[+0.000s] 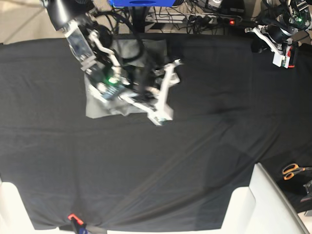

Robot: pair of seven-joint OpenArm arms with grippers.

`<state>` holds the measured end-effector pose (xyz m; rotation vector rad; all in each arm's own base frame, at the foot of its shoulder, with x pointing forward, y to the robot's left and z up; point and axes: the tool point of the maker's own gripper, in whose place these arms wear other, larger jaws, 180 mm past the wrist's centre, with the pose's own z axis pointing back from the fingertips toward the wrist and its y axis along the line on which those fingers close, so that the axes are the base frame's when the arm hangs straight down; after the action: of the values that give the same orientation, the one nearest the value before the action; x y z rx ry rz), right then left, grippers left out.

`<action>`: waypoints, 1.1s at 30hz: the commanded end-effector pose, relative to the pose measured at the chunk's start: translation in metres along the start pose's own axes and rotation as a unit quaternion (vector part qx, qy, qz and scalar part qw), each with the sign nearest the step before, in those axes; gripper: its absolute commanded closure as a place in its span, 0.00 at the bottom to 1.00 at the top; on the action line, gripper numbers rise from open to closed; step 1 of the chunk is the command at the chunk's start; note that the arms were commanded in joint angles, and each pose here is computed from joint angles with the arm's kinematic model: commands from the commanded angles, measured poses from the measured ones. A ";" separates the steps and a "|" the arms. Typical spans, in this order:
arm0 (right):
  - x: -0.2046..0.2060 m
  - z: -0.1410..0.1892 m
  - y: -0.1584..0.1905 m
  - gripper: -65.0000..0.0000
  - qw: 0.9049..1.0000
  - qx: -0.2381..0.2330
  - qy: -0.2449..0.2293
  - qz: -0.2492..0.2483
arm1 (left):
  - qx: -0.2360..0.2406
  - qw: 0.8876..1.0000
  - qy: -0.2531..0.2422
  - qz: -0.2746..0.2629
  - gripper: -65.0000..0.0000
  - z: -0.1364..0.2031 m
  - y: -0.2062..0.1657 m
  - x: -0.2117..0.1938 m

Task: Fold the T-shirt properly
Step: 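Raise the right gripper and move the left gripper toward the bundle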

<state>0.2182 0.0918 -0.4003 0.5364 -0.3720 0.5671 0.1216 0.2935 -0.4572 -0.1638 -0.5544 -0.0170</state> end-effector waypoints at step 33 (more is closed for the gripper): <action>-0.078 0.091 -0.132 0.99 0.968 -0.171 -0.127 -0.134 | -0.113 0.990 -0.037 -0.078 1.00 -0.011 -0.105 0.030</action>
<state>0.2102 -0.0861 -0.4224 0.3108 -0.5740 0.1602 0.1435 0.1843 -0.4410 -0.3494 -0.6167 -0.2141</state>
